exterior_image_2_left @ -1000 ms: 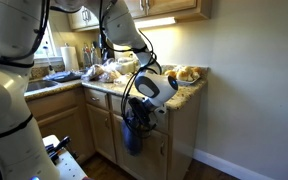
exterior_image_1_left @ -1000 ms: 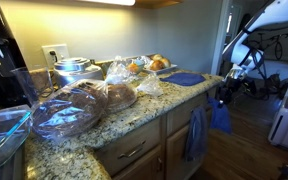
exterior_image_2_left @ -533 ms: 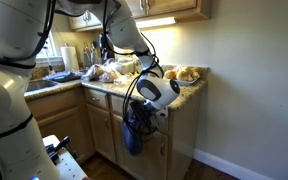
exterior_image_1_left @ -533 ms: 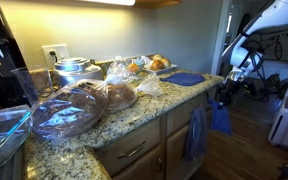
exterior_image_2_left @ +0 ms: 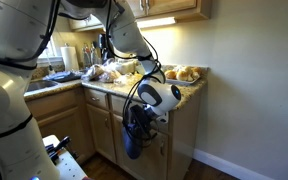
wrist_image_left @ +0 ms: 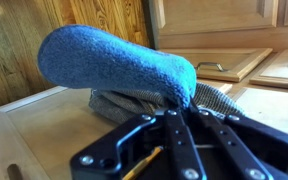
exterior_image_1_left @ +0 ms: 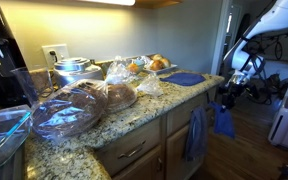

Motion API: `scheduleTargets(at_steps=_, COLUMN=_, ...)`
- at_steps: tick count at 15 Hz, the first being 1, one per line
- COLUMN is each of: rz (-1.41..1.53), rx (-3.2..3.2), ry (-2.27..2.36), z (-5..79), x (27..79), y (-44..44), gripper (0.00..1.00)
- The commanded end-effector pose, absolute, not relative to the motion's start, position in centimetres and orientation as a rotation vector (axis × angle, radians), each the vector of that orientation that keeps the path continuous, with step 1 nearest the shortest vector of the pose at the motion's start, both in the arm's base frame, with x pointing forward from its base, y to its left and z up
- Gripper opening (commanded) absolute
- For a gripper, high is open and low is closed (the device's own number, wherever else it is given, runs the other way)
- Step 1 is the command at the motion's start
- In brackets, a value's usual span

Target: Pick up the blue towel from the countertop and hang it on the bottom cabinet.

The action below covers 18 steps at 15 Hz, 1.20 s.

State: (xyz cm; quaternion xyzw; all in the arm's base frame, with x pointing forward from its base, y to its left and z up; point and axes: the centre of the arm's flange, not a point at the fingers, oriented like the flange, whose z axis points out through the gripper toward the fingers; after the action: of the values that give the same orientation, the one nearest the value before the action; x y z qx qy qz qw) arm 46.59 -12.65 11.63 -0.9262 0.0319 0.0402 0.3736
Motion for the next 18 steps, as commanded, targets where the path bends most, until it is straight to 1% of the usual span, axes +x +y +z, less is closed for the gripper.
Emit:
scheduleTargets(at_steps=1, rz=0.083, rx=-2.353, ry=0.102, z=11.6, x=46.6, y=-13.2, gripper=0.35)
scheduleTargets(at_steps=2, rz=0.073, rx=-2.362, ry=0.087, z=11.8, x=46.6, y=-13.1, gripper=0.36)
scheduleTargets(at_steps=5, rz=0.068, rx=-2.382, ry=0.089, z=12.6, x=46.5, y=-13.1, gripper=0.53)
scheduleTargets(at_steps=12, rz=0.027, rx=-2.394, ry=0.058, z=14.2, x=45.5, y=-13.1, gripper=0.99)
scheduleTargets(at_steps=18, rz=0.073, rx=-2.442, ry=0.081, z=15.8, x=44.8, y=-13.1, gripper=1.00)
